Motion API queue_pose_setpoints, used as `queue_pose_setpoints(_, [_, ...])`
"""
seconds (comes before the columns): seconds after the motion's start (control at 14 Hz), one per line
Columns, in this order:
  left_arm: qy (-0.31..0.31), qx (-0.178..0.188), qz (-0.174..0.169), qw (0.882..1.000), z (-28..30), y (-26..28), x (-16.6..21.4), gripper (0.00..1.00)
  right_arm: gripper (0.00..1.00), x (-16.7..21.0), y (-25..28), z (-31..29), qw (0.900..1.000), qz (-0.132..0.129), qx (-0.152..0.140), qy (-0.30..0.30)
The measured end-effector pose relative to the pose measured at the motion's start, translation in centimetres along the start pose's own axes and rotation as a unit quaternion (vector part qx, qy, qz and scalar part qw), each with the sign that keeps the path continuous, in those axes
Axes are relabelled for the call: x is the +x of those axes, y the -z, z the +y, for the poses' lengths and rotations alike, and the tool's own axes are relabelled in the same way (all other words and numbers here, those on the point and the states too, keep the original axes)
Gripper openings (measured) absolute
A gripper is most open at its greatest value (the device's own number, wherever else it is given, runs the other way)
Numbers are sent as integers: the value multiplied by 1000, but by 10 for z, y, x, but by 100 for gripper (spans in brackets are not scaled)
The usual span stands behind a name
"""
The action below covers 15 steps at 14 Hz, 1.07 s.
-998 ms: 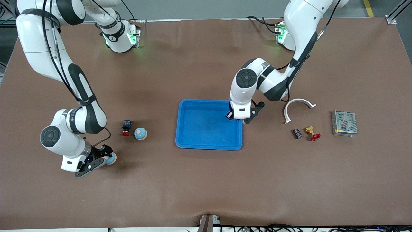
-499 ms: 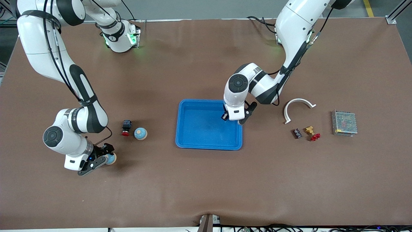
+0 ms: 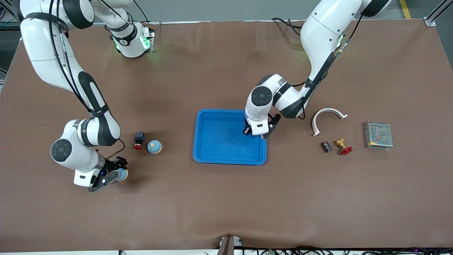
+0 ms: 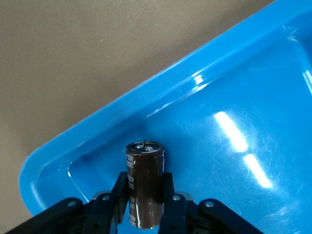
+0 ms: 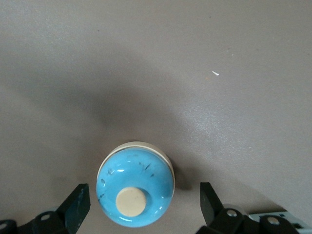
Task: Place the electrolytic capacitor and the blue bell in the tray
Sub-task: 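Open the left gripper over the tray while the right gripper grasps the bell, then grasp another capacitor with the left gripper while the right gripper lifts the bell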
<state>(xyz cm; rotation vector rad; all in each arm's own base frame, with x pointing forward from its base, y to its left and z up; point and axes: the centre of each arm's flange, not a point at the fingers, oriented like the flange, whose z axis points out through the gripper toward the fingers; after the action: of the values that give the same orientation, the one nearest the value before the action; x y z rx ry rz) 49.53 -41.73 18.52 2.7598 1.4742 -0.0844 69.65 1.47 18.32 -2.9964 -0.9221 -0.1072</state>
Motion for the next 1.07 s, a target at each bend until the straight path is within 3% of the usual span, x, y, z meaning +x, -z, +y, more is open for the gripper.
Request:
queue_pose_setpoints(0.43, [15, -19, 4, 1000, 24, 33, 14, 96, 100, 1, -5, -4, 1000, -2, 2, 2])
queue_pose_setpoints(0.71, [38, -24, 20, 999, 42, 93, 44, 100, 94, 2, -5, -5, 1000, -2, 3, 3])
queue_pose_setpoints(0.86, [54, -31, 25, 998, 43, 117, 81, 100, 77, 2, -5, -5, 1000, -1, 3, 3])
queue_pose_setpoints(1.07, [70, -36, 28, 997, 40, 131, 119, 100, 70, 2, -5, -5, 1000, -1, 2, 3])
